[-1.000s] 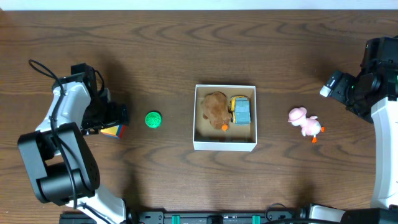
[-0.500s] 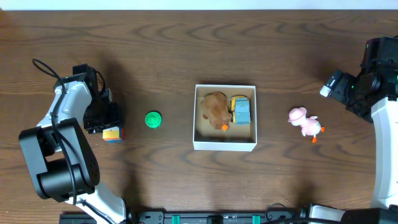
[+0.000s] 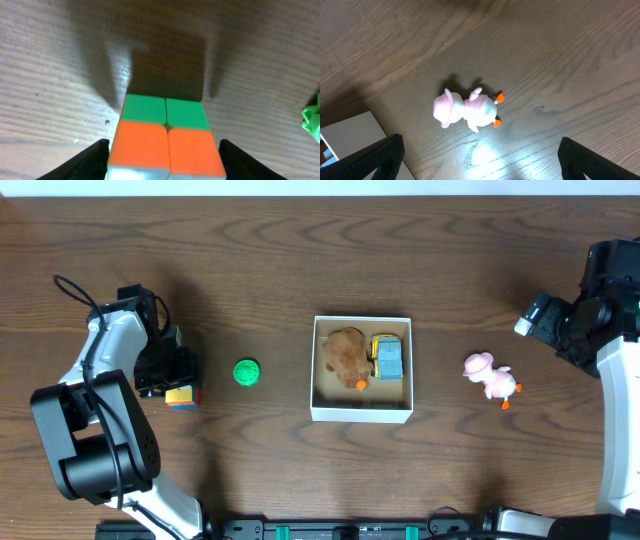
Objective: Pack container
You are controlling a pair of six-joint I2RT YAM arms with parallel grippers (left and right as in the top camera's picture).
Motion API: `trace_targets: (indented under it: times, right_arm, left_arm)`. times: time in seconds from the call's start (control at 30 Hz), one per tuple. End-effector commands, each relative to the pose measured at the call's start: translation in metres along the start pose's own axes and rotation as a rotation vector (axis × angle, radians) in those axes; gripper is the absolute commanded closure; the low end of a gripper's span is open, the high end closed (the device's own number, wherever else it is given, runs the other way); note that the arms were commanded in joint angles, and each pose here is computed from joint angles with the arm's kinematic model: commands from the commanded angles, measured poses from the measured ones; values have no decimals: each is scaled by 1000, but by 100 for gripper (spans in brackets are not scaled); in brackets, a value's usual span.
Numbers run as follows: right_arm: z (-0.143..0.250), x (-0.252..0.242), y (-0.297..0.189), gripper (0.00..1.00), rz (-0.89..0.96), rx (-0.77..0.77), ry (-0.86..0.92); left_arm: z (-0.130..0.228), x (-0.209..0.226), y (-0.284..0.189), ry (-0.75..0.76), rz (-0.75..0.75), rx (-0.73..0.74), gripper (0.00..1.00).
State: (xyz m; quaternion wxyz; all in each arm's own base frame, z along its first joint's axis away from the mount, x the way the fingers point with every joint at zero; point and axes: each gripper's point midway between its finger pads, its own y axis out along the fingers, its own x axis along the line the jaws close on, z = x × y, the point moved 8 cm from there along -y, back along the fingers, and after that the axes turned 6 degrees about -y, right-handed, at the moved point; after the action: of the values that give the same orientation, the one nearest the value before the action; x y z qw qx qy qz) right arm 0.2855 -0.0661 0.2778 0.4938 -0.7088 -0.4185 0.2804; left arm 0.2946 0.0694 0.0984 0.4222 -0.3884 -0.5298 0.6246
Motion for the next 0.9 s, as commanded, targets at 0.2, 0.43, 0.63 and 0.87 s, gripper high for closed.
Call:
trace_targets:
  times: [0.2,0.43,0.63,0.87]
  right_arm:
    - [0,-2,1,1,6,0,-7]
    - [0,-3,1,1,7,2,-8]
    - [0,-2,1,1,7,2,-15]
    - [0,-2,1,1,7,3,-15]
  left_arm:
    - [7,1,1,-4,4,53,33]
    - [7,1,1,-4,5,52,46]
    - [7,1,1,-4,5,52,50]
    - [6,1,0,-41,5,53,70]
